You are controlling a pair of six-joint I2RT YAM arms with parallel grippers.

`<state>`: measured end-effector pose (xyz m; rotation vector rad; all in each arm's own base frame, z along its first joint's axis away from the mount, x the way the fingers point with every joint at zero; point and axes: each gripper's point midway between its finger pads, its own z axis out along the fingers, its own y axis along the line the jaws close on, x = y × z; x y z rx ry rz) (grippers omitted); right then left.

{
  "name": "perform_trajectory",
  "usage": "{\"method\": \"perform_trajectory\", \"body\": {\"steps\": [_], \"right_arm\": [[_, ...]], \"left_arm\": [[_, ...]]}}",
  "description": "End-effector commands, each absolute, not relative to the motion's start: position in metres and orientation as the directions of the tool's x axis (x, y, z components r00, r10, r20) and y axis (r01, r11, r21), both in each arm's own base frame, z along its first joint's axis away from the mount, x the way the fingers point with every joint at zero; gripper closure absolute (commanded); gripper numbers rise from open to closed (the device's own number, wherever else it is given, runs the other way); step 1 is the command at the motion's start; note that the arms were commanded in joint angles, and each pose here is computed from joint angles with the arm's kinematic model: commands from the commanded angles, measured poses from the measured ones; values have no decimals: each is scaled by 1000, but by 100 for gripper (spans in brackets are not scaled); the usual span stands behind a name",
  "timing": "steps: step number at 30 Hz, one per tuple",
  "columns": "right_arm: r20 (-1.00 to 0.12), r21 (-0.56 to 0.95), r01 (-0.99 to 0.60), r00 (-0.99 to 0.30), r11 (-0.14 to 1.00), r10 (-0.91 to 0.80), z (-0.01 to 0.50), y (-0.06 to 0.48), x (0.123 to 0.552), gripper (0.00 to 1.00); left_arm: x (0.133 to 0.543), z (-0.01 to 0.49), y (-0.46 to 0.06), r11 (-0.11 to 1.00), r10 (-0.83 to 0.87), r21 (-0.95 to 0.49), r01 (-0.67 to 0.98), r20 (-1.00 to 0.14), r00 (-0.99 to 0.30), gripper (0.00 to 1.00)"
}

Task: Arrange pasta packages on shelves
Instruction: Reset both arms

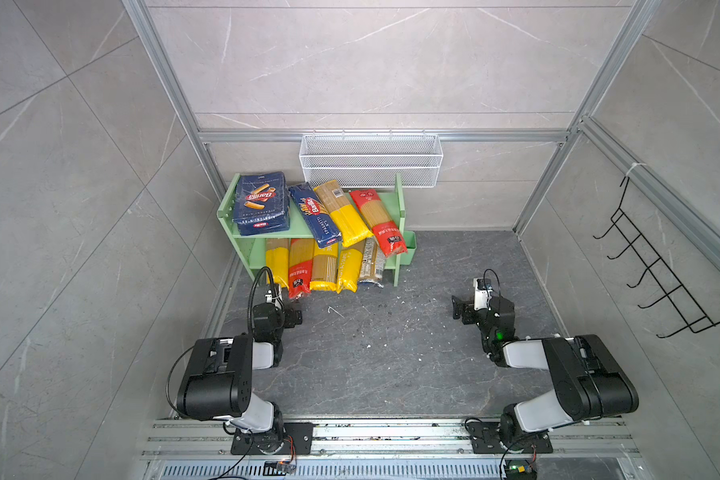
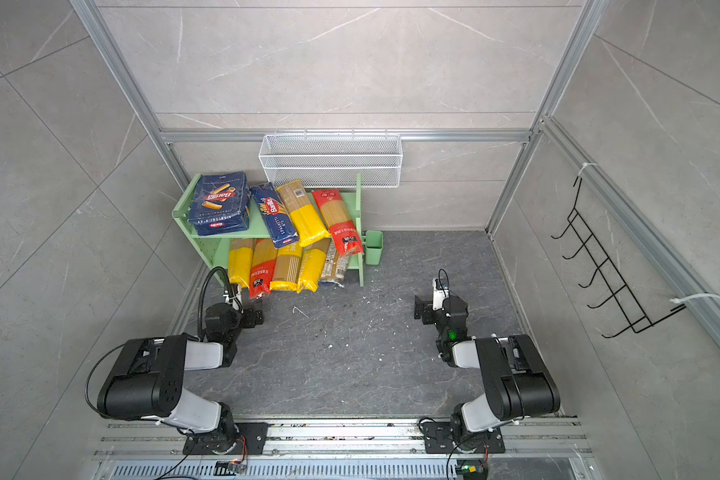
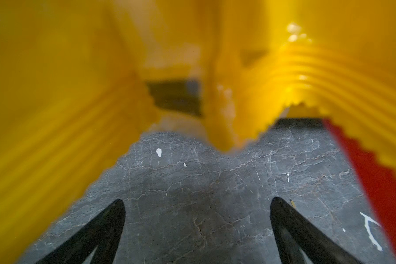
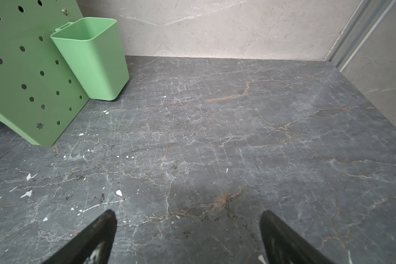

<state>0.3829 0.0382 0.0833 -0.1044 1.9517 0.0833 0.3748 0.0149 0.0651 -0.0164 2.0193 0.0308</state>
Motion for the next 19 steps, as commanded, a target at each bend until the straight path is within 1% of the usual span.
{"method": "perform_trajectory", "body": {"steps": [1, 19], "right_arm": [[-937, -7, -126, -346, 992, -50, 92, 39, 388, 0], [-936, -7, -126, -350, 992, -51, 91, 39, 388, 0]], "left_arm": [[385, 87, 15, 1000, -4, 4, -21, -928, -373, 0], [385, 87, 15, 1000, -4, 3, -20, -928, -372, 0]]}}
